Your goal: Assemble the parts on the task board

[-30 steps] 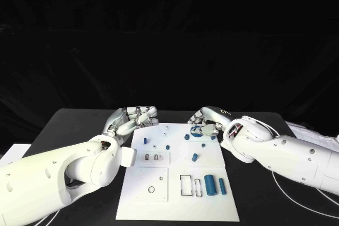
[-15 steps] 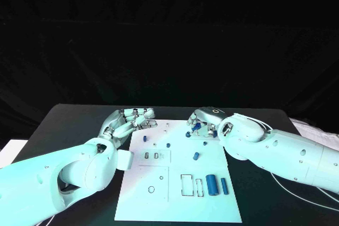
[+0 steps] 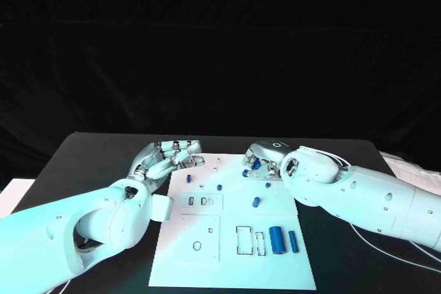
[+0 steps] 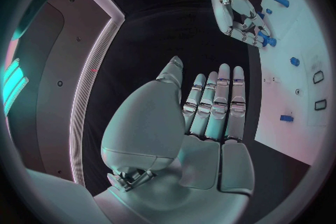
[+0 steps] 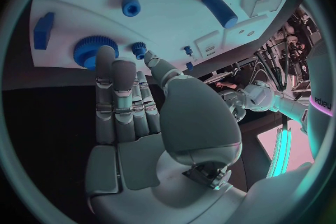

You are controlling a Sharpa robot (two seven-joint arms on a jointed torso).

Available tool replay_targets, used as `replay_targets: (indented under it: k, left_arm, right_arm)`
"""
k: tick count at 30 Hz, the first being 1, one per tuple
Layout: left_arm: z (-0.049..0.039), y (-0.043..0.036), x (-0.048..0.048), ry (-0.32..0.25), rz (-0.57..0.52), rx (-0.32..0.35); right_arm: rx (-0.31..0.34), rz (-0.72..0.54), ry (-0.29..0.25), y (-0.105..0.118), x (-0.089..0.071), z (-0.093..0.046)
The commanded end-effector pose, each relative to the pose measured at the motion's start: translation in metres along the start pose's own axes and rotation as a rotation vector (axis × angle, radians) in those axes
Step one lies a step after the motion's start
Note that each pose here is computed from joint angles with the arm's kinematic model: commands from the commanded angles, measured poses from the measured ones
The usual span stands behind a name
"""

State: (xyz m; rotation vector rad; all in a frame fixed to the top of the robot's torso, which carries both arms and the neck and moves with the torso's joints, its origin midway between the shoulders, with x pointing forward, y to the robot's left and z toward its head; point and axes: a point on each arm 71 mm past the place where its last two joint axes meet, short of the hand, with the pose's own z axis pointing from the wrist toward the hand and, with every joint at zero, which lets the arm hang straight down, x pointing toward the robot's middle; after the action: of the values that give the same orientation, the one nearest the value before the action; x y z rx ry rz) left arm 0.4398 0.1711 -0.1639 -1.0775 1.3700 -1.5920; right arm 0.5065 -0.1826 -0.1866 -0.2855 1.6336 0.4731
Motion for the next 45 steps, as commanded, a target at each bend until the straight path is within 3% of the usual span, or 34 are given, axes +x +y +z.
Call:
replay_targets:
  k: [1, 11, 23, 31, 38, 45]
  left_arm:
    - [0.0005, -0.0012, 0.0027, 0.023, -0.016, 0.001]
    - [0.0007, -0.0011, 0.0030, 0.026, -0.020, -0.002]
    - [0.0004, -0.0014, 0.0033, 0.029, -0.023, -0.003]
    - [0.0004, -0.0010, 0.0024, 0.027, -0.027, -0.009]
    - [0.0003, -0.0008, 0.0011, 0.023, -0.028, -0.012]
    - [0.0004, -0.0006, 0.0012, 0.023, -0.034, -0.015]
  right_arm:
    - [-0.001, -0.030, 0.046, 0.001, 0.003, 0.001]
    - [-0.010, -0.024, 0.076, 0.002, 0.006, 0.002]
    - [-0.008, -0.020, 0.067, 0.001, 0.008, 0.007]
    - [-0.022, 0.002, -0.005, 0.004, 0.003, 0.008]
    - [-0.034, 0.045, -0.101, 0.007, -0.006, 0.008]
    - [-0.019, 0.062, -0.190, 0.012, -0.015, 0.017]
